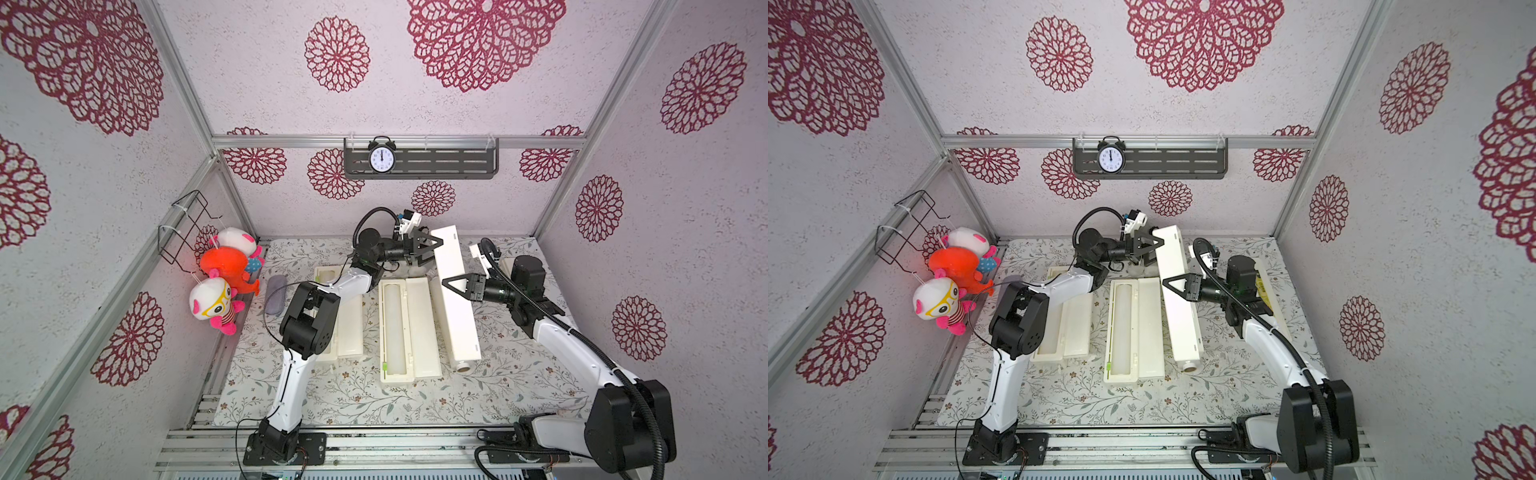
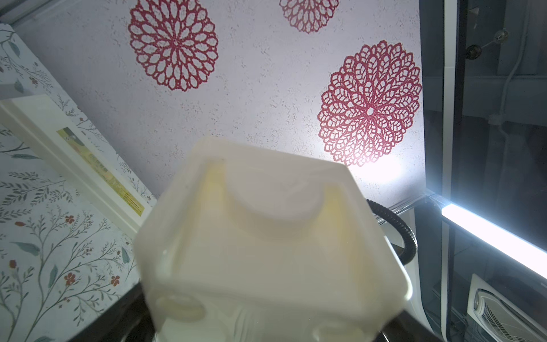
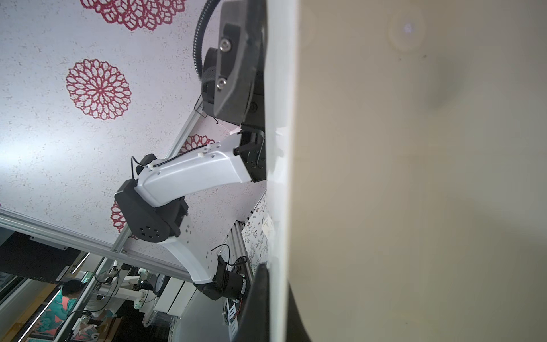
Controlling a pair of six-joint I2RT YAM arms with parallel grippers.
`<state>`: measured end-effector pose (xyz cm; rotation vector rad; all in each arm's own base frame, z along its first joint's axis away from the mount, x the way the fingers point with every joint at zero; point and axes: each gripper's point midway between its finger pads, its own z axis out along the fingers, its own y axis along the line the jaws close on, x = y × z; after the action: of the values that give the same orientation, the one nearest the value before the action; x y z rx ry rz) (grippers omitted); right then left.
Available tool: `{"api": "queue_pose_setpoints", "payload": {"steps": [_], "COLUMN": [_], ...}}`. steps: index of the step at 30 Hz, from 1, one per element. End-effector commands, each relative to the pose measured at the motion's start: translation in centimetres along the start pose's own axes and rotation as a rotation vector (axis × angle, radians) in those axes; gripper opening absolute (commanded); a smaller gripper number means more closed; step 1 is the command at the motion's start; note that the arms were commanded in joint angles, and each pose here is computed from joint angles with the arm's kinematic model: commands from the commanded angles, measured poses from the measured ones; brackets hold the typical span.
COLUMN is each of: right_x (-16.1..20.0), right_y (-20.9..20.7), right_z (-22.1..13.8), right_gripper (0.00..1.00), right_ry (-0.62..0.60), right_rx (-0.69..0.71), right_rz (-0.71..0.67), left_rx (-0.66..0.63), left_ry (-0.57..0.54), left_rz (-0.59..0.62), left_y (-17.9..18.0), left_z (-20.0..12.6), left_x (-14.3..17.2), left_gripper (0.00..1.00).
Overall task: Put plastic wrap rolls into dispensers
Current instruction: Place the plastic wrap cutting box at the center of the board.
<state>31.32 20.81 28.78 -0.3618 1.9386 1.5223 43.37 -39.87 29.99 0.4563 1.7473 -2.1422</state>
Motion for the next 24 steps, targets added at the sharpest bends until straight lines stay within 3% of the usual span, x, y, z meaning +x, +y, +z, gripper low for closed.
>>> {"api": "queue_pose_setpoints", "payload": {"steps": [1,7,14,19,24], "right_x": [-2.2,-3.4,-1.0,0.9,2.1], "right_y": [-2.4,-1.7,-10.3,-16.8,-21.5], "right_z": [-2.6,-3.7,-5.9,-8.3,-8.4], "right_gripper": [0.00,0.00,0.00,0.00,0.00], "right_ry": [-0.114,-0.158,-0.020,0.115,0.214], "right_rx": [0.136,0.120,0.601,0.937,1.105], "right_rz": [0.020,0.014,0.023,0.021,0.031], "left_rx": [-0.030,-0.084,-0.159,-0.282,-0.385], "left_ry": [-0.073,-0.115,-0.130,-0.145,-0.188], "left_rz": [0.066,0.045,0.052,0.054,0.056], "left_y": [-2.2,-0.6,0.1,1.6,2.4], "left_z": [-2.6,-3.8,-4.4,-5.7,-7.6], "left_x": [-3.1,-3.4,-3.1,-2.5,-1.9], "left_gripper": [0.98,0.98,0.98,0.98,0.98]}}
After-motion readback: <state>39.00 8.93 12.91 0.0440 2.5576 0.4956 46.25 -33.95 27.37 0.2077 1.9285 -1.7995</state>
